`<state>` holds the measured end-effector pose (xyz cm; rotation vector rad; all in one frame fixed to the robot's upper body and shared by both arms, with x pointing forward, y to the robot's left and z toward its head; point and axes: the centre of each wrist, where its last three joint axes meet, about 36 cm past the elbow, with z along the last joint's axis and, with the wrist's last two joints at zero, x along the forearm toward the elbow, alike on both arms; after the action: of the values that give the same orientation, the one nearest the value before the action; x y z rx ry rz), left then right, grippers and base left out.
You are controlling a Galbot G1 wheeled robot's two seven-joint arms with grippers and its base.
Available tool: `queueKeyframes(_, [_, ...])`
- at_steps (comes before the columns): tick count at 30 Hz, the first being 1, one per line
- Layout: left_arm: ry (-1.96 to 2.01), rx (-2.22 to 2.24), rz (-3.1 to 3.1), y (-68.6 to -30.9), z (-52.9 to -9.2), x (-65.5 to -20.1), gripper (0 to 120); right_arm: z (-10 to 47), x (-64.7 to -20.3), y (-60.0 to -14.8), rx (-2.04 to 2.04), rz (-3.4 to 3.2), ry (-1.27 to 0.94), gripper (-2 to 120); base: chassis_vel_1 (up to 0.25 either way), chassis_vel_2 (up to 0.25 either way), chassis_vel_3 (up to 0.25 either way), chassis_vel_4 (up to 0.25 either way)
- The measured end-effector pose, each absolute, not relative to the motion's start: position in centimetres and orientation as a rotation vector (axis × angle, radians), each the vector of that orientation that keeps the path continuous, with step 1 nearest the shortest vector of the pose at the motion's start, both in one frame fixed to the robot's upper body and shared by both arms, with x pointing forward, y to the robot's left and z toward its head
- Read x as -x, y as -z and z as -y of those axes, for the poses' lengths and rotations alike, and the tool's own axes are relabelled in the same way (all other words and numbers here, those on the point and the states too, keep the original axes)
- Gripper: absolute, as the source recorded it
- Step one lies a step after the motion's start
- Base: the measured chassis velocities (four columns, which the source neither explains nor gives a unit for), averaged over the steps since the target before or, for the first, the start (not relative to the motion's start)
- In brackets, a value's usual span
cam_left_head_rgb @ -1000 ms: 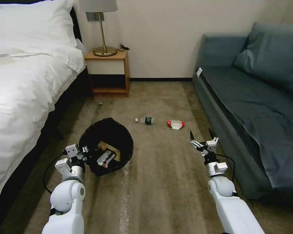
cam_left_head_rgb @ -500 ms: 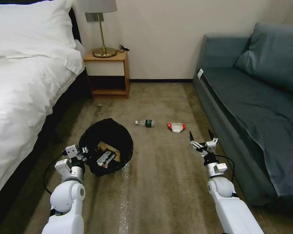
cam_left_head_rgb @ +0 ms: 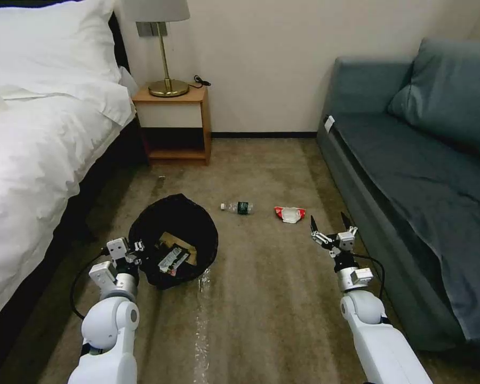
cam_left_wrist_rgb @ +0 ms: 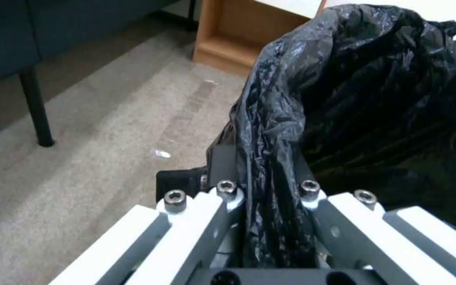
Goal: Pick up the trash bin, then pick up the garbage on the floor and place it into the trash bin.
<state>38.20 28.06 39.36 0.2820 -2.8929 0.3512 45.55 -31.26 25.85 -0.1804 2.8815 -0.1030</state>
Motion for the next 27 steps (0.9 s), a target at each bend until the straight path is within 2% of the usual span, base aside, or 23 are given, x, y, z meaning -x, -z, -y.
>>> queueKeyframes(27, [-0.353,-0.287,2.891,-39.34,-28.20,-37.99,4,31.28,-45.26,-25.28,0.202,-2.889,0.101,98,-0.069,0.071,0.068,-0.069])
